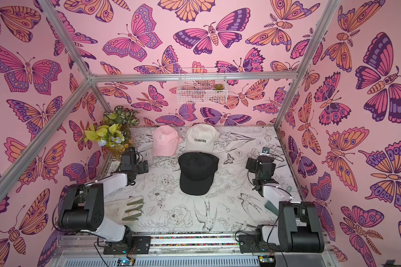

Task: Stack the baseball caps by color
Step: Reset both arms

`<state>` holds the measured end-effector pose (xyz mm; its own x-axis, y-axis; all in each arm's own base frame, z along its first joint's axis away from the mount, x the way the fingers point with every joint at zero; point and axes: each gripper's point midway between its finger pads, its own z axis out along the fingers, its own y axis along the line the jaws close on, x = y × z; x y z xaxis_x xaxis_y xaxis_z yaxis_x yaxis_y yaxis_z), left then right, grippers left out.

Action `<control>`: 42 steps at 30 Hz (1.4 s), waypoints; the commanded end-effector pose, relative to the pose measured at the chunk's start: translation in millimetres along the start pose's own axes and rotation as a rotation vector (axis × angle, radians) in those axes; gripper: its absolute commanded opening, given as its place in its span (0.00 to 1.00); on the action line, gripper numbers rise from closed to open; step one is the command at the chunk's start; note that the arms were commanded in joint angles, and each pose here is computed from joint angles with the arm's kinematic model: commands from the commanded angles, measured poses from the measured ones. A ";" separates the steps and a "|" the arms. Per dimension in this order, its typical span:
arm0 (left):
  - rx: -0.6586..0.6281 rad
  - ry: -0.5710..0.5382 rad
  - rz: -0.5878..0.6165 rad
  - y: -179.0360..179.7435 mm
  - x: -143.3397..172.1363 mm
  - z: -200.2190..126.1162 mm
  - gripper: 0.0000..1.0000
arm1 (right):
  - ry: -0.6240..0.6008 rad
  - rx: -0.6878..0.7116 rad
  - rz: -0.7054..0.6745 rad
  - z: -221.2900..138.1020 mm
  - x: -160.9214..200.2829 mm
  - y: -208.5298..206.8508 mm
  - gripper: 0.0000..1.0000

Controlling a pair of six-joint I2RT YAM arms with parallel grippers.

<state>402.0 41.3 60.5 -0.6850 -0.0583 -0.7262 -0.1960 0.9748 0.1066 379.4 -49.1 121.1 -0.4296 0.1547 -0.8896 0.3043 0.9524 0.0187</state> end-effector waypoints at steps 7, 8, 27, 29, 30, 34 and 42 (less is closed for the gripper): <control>0.276 -0.170 0.043 -41.6 -19.9 -13.5 1.00 | -0.068 -0.046 0.013 9.8 7.1 5.8 0.99; 0.286 -0.242 0.043 -41.4 -19.7 -23.0 1.00 | -0.074 -0.067 0.009 10.4 8.0 9.3 0.99; 0.206 -0.378 -0.010 -24.7 -12.1 -30.6 1.00 | -0.091 -0.208 -0.069 16.2 23.4 36.6 0.99; 0.206 -0.393 -0.010 -24.6 -12.7 -30.5 1.00 | -0.090 -0.207 -0.070 16.1 23.5 36.5 0.99; 0.205 -0.396 -0.010 -24.4 -13.0 -30.4 1.00 | -0.090 -0.208 -0.070 16.1 23.5 36.7 0.99; 0.207 -0.393 -0.009 -24.9 -11.8 -31.2 1.00 | -0.089 -0.206 -0.070 16.1 23.8 36.3 0.99; 0.208 -0.390 -0.010 -24.9 -12.1 -30.8 1.00 | -0.090 -0.208 -0.070 15.9 23.9 36.7 0.99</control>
<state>392.2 7.2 84.8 -0.3715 -0.0152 -0.9283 -0.0117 0.9999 -0.0117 389.3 -16.8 86.4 -0.3785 0.0840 -0.9218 0.1006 0.9937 0.0492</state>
